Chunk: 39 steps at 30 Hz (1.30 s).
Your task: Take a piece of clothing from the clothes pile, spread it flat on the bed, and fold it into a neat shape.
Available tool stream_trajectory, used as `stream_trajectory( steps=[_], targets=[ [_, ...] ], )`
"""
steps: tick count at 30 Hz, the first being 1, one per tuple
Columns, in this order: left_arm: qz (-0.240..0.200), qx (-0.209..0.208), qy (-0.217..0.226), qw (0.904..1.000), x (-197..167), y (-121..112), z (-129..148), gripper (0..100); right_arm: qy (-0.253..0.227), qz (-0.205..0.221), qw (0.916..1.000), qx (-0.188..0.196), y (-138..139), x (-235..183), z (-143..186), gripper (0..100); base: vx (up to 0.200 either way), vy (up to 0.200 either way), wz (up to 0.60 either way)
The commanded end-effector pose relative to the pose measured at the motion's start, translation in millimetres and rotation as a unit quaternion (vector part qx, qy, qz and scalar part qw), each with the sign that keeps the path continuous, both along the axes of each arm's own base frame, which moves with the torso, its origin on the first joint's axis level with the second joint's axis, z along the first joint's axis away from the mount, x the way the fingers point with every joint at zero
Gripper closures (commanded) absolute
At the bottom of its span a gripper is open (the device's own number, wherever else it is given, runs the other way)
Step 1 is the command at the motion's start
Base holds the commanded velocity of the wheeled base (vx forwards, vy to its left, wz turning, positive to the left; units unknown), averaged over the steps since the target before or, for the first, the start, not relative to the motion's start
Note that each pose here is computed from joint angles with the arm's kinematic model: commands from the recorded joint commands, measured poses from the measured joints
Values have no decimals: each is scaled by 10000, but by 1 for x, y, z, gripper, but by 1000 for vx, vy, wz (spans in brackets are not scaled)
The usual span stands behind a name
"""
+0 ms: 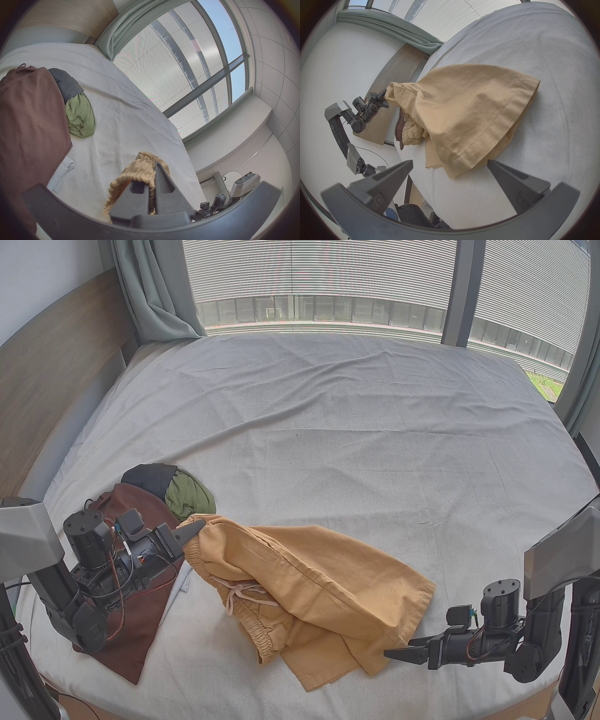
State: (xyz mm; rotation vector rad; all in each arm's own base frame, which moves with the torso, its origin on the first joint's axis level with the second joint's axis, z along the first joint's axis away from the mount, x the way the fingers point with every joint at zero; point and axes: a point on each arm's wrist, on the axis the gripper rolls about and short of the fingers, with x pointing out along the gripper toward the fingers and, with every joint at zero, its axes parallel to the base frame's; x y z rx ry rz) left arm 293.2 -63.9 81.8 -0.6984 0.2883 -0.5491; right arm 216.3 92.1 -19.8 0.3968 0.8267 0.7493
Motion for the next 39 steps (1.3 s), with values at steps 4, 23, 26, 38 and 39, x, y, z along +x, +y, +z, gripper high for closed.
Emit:
stream_trajectory(
  steps=[4,23,26,38,39],
  targets=[
    [-1,0,1,10000,0,0,0,100,85,89,9999,71,11,2,-4,0,0,0,0],
    [-1,0,1,10000,0,0,0,100,-289,193,9991,257,18,5,13,100,0,0,0],
    [-1,3,16,10000,1,0,-1,100,-309,181,9990,259,17,6,14,100,0,0,0],
    [6,12,69,10000,0,0,-4,100,-1171,-246,9911,589,-4,26,51,100,0,0,0],
    [-1,12,69,10000,0,0,-4,100,-1217,-266,9903,620,-6,29,53,100,0,0,0]
  ],
)
